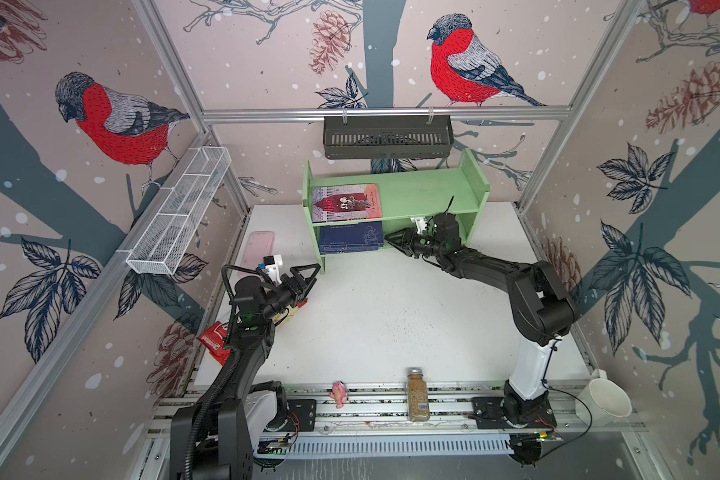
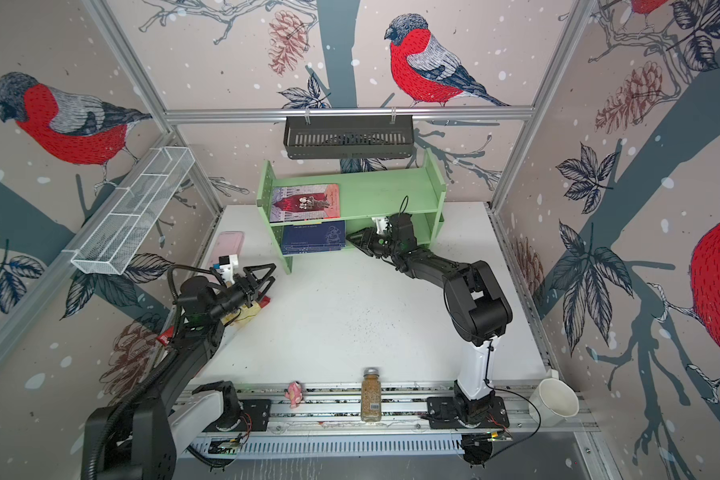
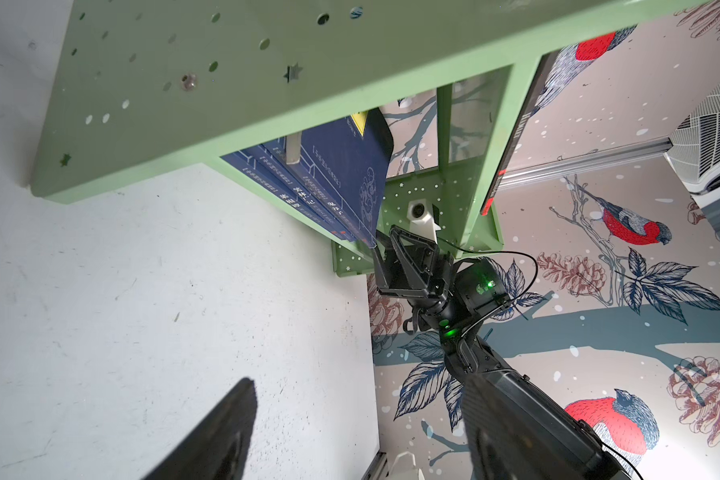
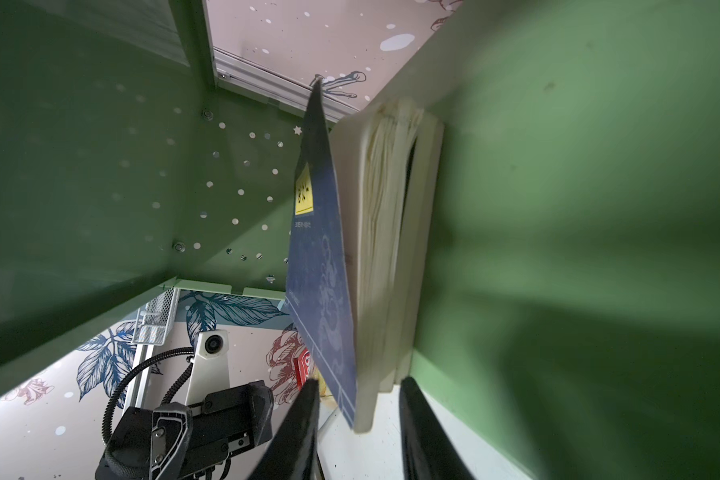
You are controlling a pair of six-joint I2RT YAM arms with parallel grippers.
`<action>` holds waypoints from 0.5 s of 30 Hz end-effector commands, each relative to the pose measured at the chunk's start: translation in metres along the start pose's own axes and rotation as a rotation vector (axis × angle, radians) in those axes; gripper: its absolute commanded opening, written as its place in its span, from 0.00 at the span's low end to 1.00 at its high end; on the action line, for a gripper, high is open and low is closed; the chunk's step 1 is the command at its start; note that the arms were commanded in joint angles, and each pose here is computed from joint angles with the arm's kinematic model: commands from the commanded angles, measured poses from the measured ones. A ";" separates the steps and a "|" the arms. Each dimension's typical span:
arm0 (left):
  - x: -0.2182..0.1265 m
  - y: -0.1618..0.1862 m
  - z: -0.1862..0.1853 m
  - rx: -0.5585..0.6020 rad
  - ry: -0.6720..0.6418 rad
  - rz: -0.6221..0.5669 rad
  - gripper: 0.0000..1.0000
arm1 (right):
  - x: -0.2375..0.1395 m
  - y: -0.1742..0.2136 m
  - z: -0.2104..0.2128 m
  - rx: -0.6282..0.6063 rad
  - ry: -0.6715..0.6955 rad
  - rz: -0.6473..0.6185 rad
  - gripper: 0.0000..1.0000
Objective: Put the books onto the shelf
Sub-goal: 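Press the book deeper into the lower tier with the right gripper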
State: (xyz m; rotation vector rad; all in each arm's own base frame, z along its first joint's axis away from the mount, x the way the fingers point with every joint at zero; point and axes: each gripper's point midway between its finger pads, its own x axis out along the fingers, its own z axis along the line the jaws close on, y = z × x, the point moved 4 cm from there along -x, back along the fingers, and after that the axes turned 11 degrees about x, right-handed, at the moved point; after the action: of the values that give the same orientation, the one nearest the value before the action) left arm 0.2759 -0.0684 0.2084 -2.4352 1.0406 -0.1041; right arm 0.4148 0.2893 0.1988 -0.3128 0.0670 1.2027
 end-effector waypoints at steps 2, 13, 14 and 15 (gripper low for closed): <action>-0.001 -0.002 -0.006 0.034 0.028 -0.006 0.78 | 0.006 -0.006 0.006 -0.028 -0.025 -0.006 0.29; 0.009 -0.019 -0.009 0.126 0.027 0.002 0.76 | 0.017 -0.007 0.004 -0.040 -0.005 0.014 0.16; 0.010 -0.020 -0.009 0.126 0.027 0.004 0.76 | 0.018 -0.007 0.003 -0.039 -0.001 0.015 0.15; 0.011 -0.021 -0.009 0.129 0.028 0.006 0.75 | 0.019 -0.007 0.002 -0.040 0.000 0.019 0.15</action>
State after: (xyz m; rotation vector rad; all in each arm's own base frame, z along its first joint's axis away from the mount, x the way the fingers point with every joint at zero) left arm 0.2927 -0.0658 0.2170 -2.3791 1.0231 -0.1312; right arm 0.4261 0.3034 0.1988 -0.3314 0.0554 1.2196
